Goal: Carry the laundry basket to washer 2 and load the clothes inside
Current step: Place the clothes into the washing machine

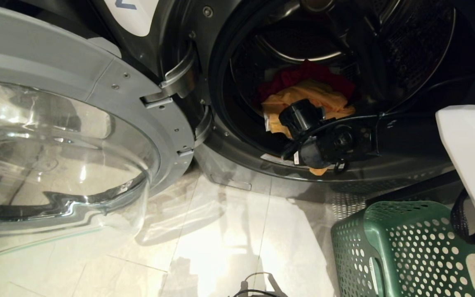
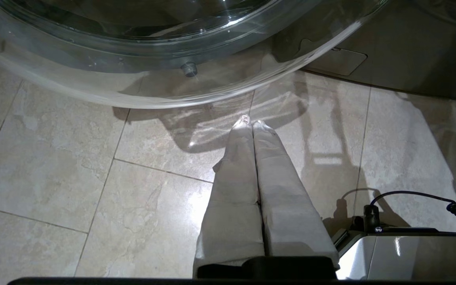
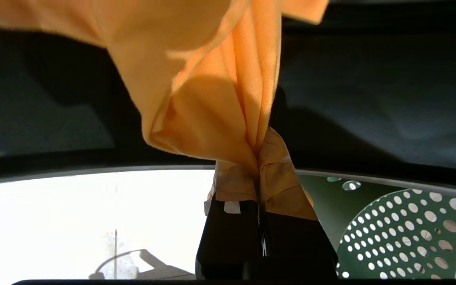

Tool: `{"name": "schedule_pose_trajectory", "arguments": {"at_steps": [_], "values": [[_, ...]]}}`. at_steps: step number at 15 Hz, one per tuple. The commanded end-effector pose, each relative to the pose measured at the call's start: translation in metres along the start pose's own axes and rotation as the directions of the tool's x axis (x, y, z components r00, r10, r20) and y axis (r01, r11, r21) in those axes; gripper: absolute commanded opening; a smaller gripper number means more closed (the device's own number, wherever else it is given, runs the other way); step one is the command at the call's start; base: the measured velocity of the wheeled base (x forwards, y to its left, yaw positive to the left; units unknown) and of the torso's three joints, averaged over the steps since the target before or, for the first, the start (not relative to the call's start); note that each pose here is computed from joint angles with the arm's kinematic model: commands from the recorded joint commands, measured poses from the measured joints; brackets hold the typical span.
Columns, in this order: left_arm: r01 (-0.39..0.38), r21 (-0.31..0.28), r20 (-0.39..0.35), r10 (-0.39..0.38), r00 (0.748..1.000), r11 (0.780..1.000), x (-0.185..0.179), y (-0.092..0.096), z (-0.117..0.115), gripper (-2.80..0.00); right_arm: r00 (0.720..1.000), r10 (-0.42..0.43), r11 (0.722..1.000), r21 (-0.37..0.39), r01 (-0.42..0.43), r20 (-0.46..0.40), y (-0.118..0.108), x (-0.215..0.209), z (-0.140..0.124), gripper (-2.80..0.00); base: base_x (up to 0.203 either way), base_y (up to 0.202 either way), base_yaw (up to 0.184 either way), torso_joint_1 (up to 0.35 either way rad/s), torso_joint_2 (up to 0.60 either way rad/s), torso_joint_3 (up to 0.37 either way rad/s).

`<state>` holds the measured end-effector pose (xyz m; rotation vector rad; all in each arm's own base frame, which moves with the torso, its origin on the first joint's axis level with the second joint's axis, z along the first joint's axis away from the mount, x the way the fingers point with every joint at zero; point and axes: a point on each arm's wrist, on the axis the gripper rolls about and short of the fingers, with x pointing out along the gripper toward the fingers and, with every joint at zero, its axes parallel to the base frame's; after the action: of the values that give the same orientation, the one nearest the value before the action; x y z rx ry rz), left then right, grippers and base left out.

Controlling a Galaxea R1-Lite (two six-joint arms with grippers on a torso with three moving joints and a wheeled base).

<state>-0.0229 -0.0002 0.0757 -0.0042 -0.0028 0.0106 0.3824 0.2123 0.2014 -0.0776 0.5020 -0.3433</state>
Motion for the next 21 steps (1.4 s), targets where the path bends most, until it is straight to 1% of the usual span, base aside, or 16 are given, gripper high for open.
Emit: {"name": "schedule_pose_trajectory", "arguments": {"at_steps": [1, 3, 4, 5, 7, 9, 10, 11, 13, 15, 16, 17, 18, 19, 20, 21], "values": [[-0.001, 0.000, 0.000, 0.001, 1.000, 1.000, 0.000, 0.000, 0.000, -2.80, 0.998, -0.002, 0.999, 0.047, 0.000, 0.055, -0.003, -0.009, 0.017, -2.80, 0.000, 0.000, 0.000, 0.000, 0.00, 0.000], [-0.001, 0.000, -0.001, 0.001, 1.000, 1.000, 0.000, 0.000, 0.000, -2.80, 0.983, -0.060, 0.996, 0.078, 0.047, 0.172, -0.003, -0.012, 0.034, -2.80, 0.000, 0.000, 0.000, 0.000, 0.00, 0.000], [-0.001, 0.000, -0.001, 0.001, 1.000, 1.000, 0.000, 0.000, 0.000, -2.80, 0.965, -0.076, 0.992, 0.117, 0.048, 0.250, -0.001, -0.014, 0.045, -2.80, 0.000, 0.000, 0.000, 0.000, 0.00, 0.000], [0.000, 0.000, -0.001, 0.000, 1.000, 1.000, 0.000, 0.000, 0.000, -2.80, 0.942, -0.086, 0.991, 0.123, 0.047, 0.325, 0.000, -0.017, 0.057, -2.80, 0.000, 0.000, 0.000, 0.000, 0.00, 0.000], [-0.001, 0.000, 0.000, 0.001, 1.000, 1.000, 0.000, 0.000, 0.000, -2.80, 0.890, -0.103, 0.994, 0.081, 0.075, 0.444, -0.002, -0.021, 0.076, -2.80, 0.000, 0.000, 0.000, 0.000, 0.00, 0.000], [0.000, 0.000, 0.000, 0.000, 1.000, 1.000, 0.000, 0.000, 0.000, -2.80, 0.831, -0.072, 0.997, 0.035, 0.063, 0.551, -0.007, -0.025, 0.091, -2.80, 0.000, 0.000, 0.000, 0.000, 0.00, 0.000], [0.000, 0.000, 0.000, 0.000, 1.000, 1.000, 0.000, 0.000, 0.000, -2.80, 0.793, -0.049, 0.998, 0.004, 0.058, 0.607, -0.010, -0.027, 0.097, -2.80, 0.000, 0.000, 0.000, 0.000, 0.00, 0.000], [-0.002, 0.000, -0.001, 0.002, 1.000, 1.000, 0.000, 0.000, 0.000, -2.80, 0.739, -0.016, 0.997, -0.040, 0.058, 0.673, -0.012, -0.027, 0.104, -2.80, 0.000, 0.000, 0.000, 0.000, 0.00, 0.000], [-0.001, 0.000, 0.000, 0.001, 1.000, 1.000, 0.000, 0.000, 0.000, -2.80, 0.596, 0.063, 0.990, -0.128, 0.067, 0.800, -0.021, -0.024, 0.114, -2.80, 0.000, 0.000, 0.000, 0.000, 0.00, 0.000], [-0.002, 0.000, -0.001, 0.002, 1.000, 1.000, 0.000, 0.000, 0.000, -2.80, 0.445, 0.121, 0.977, -0.186, 0.104, 0.887, -0.030, -0.014, 0.118, -2.80, 0.000, 0.000, 0.000, 0.000, 0.00, 0.000], [-0.002, 0.000, -0.001, 0.002, 1.000, 1.000, 0.000, 0.000, 0.000, -2.80, 0.408, 0.134, 0.973, -0.198, 0.119, 0.903, -0.032, -0.007, 0.118, -2.80, 0.000, 0.000, 0.000, 0.000, 0.00, 0.000], [0.001, 0.000, -0.001, -0.001, 1.000, 1.000, 0.000, 0.000, 0.000, -2.80, 0.401, 0.136, 0.971, -0.202, 0.125, 0.906, -0.033, -0.001, 0.116, -2.80, 0.000, 0.000, 0.000, 0.000, 0.00, 0.000], [-0.002, 0.000, -0.001, 0.002, 1.000, 1.000, 0.000, 0.000, 0.000, -2.80, 0.402, 0.136, 0.971, -0.202, 0.126, 0.905, -0.034, 0.002, 0.116, -2.80, 0.000, 0.000, 0.000, 0.000, 0.00, 0.000], [0.000, 0.000, -0.001, 0.000, 1.000, 1.000, 0.000, 0.000, 0.000, -2.80, 0.413, 0.142, 0.971, -0.208, 0.120, 0.900, -0.033, 0.006, 0.114, -2.50, 0.000, 0.000, 0.000, 0.000, 0.00, 0.000], [-0.002, 0.000, 0.000, 0.002, 1.000, 1.000, 0.000, 0.000, 0.000, -2.80, 0.432, 0.150, 0.970, -0.218, 0.111, 0.889, -0.032, 0.009, 0.113, 0.00, 0.000, 0.000, 0.000, 0.000, 0.00, 0.000], [-0.001, 0.000, -0.001, 0.001, 1.000, 1.000, 0.000, 0.000, 0.000, -2.80, 0.448, 0.160, 0.972, -0.219, 0.082, 0.880, -0.031, 0.011, 0.112, 0.00, 0.000, 0.000, 0.000, 0.000, 0.00, 0.000]]}}
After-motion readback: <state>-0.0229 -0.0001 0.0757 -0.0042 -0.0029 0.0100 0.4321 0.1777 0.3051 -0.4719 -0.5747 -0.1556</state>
